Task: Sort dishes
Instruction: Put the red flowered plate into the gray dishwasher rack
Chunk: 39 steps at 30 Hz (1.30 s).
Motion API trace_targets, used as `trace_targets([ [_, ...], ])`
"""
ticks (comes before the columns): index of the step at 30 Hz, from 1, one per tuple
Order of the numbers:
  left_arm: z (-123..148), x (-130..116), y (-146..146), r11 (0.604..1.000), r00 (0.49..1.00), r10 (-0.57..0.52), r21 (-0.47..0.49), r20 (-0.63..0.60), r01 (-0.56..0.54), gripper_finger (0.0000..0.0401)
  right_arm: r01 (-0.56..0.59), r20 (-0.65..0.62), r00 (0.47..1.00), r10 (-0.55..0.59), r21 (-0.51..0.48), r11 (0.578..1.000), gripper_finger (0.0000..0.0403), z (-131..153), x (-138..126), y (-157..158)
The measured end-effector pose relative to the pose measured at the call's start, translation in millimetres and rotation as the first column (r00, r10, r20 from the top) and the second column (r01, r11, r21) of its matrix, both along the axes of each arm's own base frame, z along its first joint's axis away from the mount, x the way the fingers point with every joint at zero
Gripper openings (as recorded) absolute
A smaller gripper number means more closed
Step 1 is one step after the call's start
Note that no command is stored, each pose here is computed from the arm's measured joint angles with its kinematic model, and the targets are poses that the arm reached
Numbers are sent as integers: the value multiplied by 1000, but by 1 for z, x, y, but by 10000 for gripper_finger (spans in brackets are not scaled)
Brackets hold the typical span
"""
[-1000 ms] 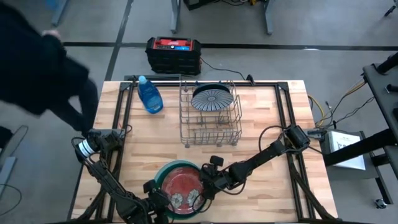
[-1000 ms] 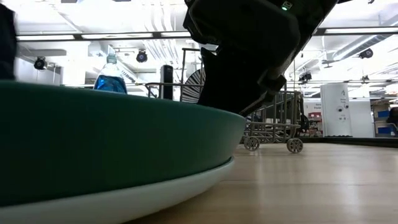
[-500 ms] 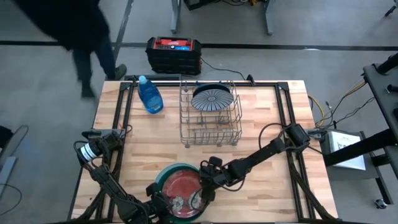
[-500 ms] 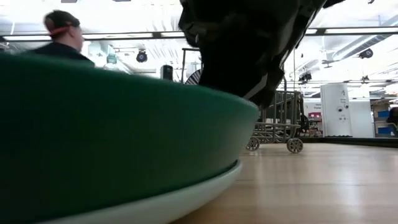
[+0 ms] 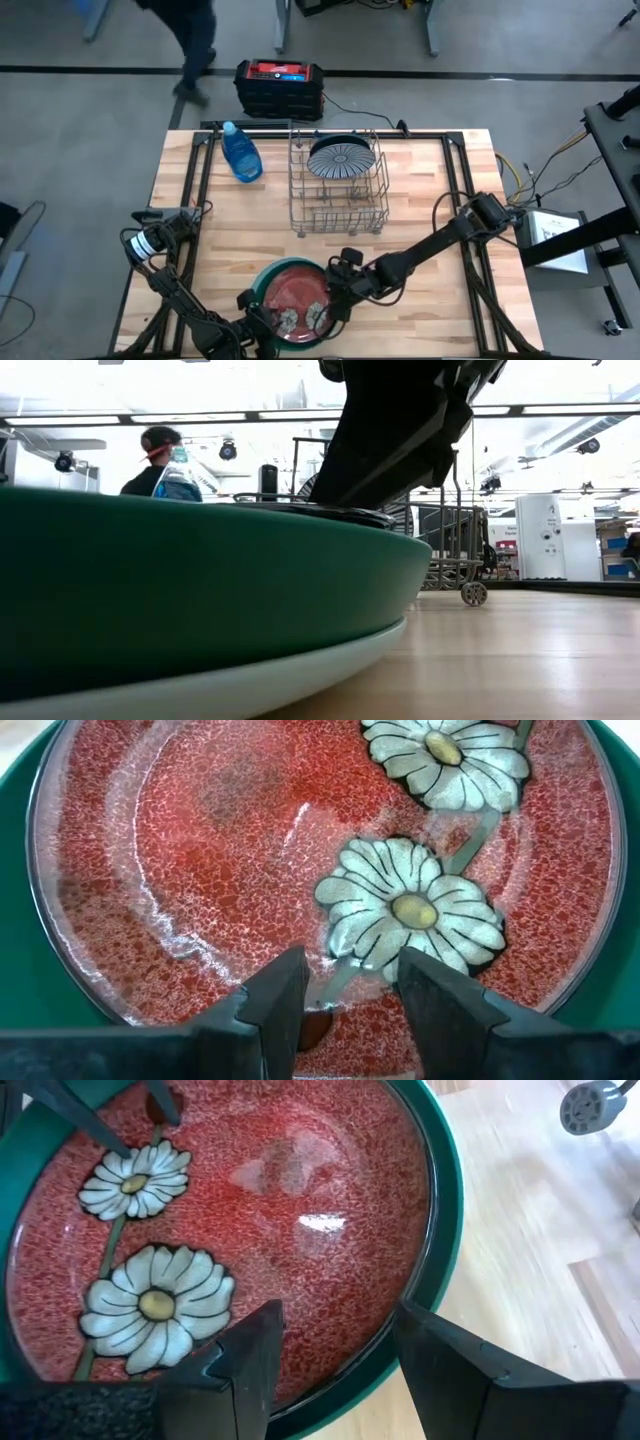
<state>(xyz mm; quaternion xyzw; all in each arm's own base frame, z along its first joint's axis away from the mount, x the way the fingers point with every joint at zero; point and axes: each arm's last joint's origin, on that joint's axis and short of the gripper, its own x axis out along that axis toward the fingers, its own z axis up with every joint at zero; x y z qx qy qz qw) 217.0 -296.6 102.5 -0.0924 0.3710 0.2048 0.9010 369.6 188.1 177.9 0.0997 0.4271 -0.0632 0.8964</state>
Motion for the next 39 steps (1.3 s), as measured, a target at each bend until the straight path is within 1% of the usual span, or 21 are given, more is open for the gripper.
trace_targets([
  [7,0,0,0,1000,1000,3,7,13,-3,155,2,21,1000,-2,9,1000,183,9,-2,-1],
  [17,-2,0,1,1000,1000,5,8,22,-5,155,3,71,997,-6,42,999,183,32,-10,2],
  [22,-2,0,1,1000,1000,5,9,24,-5,155,50,13,999,-50,46,998,183,25,-15,0],
  [27,-2,0,2,1000,1000,5,10,27,-6,155,128,-27,992,-127,80,989,185,12,-21,-5],
  [32,-3,0,2,1000,999,8,25,43,-9,155,184,-39,983,-181,106,977,205,6,-21,-10],
  [35,-6,1,2,999,999,10,39,54,-12,155,189,-44,982,-185,116,975,226,4,-19,-15],
  [39,-18,3,0,998,995,15,64,95,-21,155,172,-35,985,-169,167,971,258,1,-16,-18],
])
